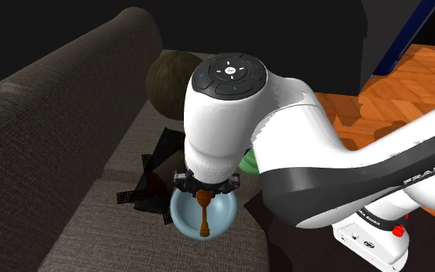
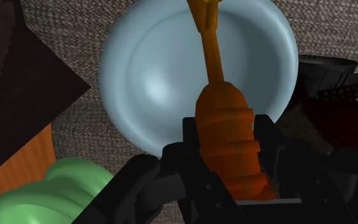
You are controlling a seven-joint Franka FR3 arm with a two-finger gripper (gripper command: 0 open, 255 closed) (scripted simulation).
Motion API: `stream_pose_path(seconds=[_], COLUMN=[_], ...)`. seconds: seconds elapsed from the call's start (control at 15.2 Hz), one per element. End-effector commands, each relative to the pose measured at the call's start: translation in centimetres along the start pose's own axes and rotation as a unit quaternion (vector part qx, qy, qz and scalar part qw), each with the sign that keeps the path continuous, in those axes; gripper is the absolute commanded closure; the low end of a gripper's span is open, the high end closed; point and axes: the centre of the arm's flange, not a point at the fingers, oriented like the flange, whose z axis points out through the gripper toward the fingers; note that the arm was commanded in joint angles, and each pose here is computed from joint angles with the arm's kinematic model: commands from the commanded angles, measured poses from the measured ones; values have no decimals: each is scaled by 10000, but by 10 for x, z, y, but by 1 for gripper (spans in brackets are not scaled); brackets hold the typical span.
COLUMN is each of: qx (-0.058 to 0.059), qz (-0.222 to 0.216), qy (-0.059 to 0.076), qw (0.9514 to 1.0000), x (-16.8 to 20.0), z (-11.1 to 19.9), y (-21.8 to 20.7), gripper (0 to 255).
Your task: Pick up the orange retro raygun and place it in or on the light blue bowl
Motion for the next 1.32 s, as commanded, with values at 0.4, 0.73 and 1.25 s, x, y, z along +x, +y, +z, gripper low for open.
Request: stream_pose_path(seconds=[0.4, 0.73, 1.25], qx=[5, 5, 5], qz=[-1, -1, -1], qy=[-1, -1, -1], qw=[10000, 10000, 10000], x=[-4, -4, -4], z=[23, 23, -16], y=[1, 1, 2], gripper=[255, 0, 0])
